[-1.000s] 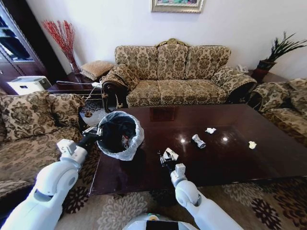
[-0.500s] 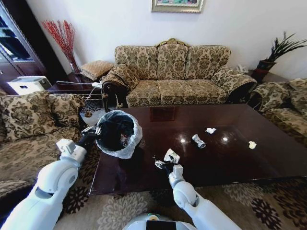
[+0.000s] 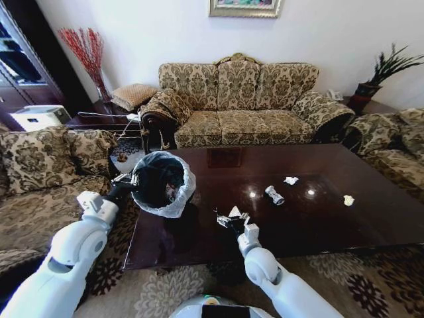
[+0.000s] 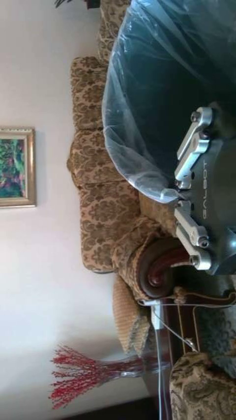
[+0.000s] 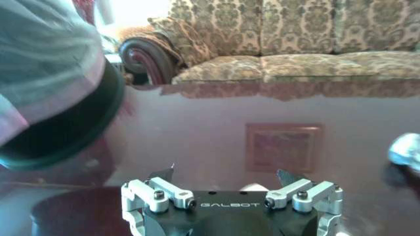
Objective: Move to the front of the table and place the trash on the table into the trash bin.
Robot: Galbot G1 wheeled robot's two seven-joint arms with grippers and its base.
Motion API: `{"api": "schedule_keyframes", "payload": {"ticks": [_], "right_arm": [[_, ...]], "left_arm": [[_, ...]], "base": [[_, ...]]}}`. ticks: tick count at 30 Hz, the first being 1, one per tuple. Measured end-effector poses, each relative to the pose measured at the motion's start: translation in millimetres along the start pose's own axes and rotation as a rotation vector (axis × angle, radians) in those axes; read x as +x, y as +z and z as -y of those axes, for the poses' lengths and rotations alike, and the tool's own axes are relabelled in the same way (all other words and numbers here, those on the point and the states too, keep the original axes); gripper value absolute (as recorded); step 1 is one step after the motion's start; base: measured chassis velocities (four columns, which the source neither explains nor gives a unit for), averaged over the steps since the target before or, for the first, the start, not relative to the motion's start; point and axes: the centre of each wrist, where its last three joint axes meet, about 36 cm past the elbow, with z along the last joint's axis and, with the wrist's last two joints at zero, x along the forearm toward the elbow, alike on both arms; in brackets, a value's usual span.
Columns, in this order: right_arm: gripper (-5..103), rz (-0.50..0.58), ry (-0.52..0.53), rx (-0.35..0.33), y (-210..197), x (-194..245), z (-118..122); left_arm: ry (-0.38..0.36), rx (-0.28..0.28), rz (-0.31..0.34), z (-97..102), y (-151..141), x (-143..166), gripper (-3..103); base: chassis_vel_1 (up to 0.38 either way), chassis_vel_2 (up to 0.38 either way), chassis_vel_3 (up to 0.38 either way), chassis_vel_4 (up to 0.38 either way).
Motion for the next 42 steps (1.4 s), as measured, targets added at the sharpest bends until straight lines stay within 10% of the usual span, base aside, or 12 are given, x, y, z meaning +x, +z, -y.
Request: {"api": "schedule_keyframes", "payload": {"ticks": [27, 42], "right_arm": [[82, -0.113, 0.159, -0.147, 19.4, -1.0, 6.2], [30, -0.137, 0.141, -0.179, 25.9, -13.0, 1.9]], "left_arm": [[0.002, -0.018, -0.014, -10.5, 6.7, -2.7, 1], [0.002, -0.02, -0.008, -13.7, 7.0, -6.4, 1]], "base": [[0.0, 0.0, 0.0, 0.0], [0.0, 0.0, 0.0, 0.0]]}}
